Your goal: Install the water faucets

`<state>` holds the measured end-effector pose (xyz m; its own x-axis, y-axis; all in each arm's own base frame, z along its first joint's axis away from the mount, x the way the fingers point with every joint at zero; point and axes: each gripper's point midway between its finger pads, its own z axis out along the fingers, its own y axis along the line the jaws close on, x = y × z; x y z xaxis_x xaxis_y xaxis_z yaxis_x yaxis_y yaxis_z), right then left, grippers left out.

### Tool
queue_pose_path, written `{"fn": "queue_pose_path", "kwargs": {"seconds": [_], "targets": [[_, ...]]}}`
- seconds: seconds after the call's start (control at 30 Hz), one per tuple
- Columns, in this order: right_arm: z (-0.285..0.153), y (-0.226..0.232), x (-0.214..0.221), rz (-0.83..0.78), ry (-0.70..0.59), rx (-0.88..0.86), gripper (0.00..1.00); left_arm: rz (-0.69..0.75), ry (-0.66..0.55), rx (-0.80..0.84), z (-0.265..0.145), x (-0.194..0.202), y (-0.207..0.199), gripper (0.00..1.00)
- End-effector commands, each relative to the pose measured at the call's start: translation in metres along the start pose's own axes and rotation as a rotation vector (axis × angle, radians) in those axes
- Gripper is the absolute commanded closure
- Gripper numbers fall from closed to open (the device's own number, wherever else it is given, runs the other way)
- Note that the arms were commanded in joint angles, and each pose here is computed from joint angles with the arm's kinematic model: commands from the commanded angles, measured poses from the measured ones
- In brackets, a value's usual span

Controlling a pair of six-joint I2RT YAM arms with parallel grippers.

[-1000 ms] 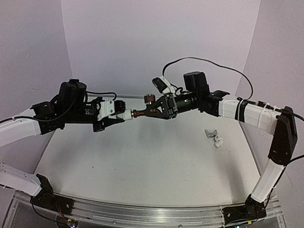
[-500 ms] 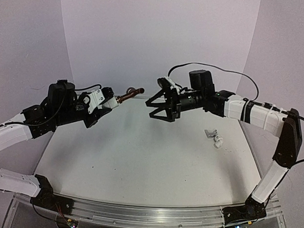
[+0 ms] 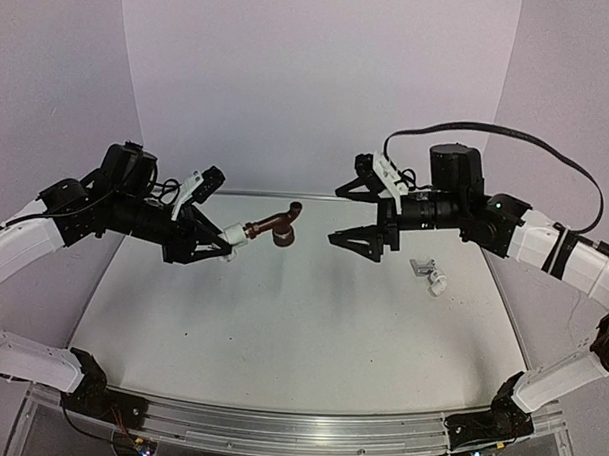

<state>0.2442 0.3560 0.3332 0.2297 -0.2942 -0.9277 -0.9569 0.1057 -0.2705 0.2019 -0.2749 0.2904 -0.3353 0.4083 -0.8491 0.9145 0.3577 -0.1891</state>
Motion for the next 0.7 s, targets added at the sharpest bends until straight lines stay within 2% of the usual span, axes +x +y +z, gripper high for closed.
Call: {"fn": "queue_pose_path", "kwargs": {"seconds": [0.0, 0.13, 0.3, 0.43, 0.53, 0.67], "targets": [[0.013, 0.034, 0.01, -0.598, 0.007, -0.026, 0.04, -0.188, 0.012, 0.428, -0.006, -0.012, -0.059, 1.0], [0.02, 0.047, -0.001, -0.831, -0.065, 0.065, 0.04, -0.339, 0.069, 0.621, -0.001, -0.011, -0.072, 1.0], [0.014, 0.056, -0.005, -1.054, -0.078, 0.115, 0.02, -0.446, 0.084, 0.706, -0.007, -0.018, -0.07, 1.0], [0.018, 0.057, 0.003, -1.176, -0.02, 0.144, 0.02, -0.525, 0.113, 0.777, -0.008, -0.02, -0.072, 1.0], [0.025, 0.06, -0.001, -1.261, -0.023, 0.176, 0.02, -0.555, 0.129, 0.798, -0.008, -0.019, -0.073, 1.0], [0.034, 0.063, -0.009, -1.289, -0.05, 0.171, 0.06, -0.575, 0.139, 0.812, -0.006, -0.017, -0.073, 1.0]]}}
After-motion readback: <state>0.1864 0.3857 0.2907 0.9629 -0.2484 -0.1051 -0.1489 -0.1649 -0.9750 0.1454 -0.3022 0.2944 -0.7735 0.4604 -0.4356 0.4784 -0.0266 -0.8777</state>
